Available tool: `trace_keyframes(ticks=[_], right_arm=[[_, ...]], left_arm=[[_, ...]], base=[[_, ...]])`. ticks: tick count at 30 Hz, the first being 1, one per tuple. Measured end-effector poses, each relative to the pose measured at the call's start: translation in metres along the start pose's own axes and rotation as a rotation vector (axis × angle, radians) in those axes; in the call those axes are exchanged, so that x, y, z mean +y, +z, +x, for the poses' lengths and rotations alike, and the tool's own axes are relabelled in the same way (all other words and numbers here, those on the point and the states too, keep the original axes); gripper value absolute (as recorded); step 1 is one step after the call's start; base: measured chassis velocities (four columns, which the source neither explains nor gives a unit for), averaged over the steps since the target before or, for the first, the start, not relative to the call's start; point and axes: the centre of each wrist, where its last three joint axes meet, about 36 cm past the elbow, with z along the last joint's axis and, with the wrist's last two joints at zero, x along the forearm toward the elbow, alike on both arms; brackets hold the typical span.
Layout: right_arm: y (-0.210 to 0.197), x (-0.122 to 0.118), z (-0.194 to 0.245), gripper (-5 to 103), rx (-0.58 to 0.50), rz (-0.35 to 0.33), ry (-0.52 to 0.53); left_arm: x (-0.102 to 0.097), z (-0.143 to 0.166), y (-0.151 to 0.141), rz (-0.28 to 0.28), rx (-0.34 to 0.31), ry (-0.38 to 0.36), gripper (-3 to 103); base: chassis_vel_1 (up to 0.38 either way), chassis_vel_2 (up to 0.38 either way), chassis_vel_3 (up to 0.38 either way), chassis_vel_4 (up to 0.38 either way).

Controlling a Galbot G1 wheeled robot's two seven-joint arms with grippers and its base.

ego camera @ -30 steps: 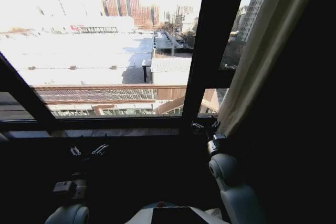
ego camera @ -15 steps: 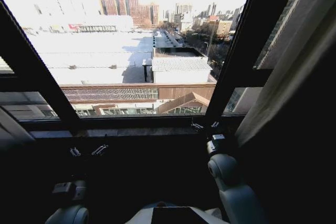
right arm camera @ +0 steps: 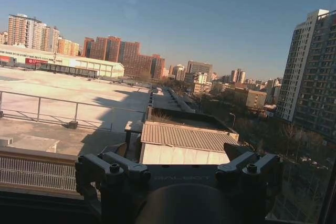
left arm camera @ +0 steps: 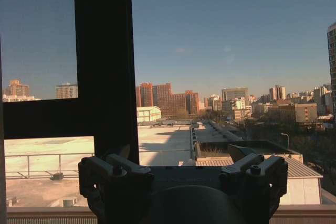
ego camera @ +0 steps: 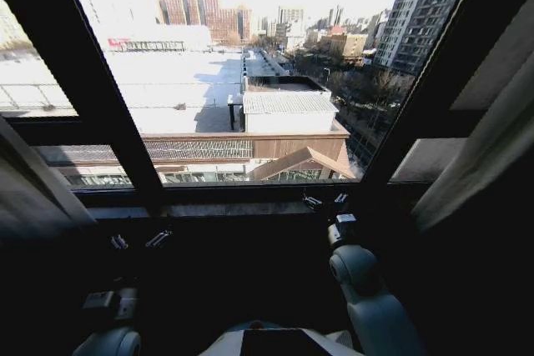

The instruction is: Open the curtains by pulling them apart, changing their state from closed to fully open.

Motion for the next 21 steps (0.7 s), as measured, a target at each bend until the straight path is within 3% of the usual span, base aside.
trace_keyframes(ticks=[21], right_arm=[[0.0014,0.0005,-0.0021,100,0.003,-0.001,-0.002]], left_arm=[[-0.0002,0.0006,0.0001,0.001,0.001,0.000,100]], base=[[0.360,0.353,-0.358,-0.349]])
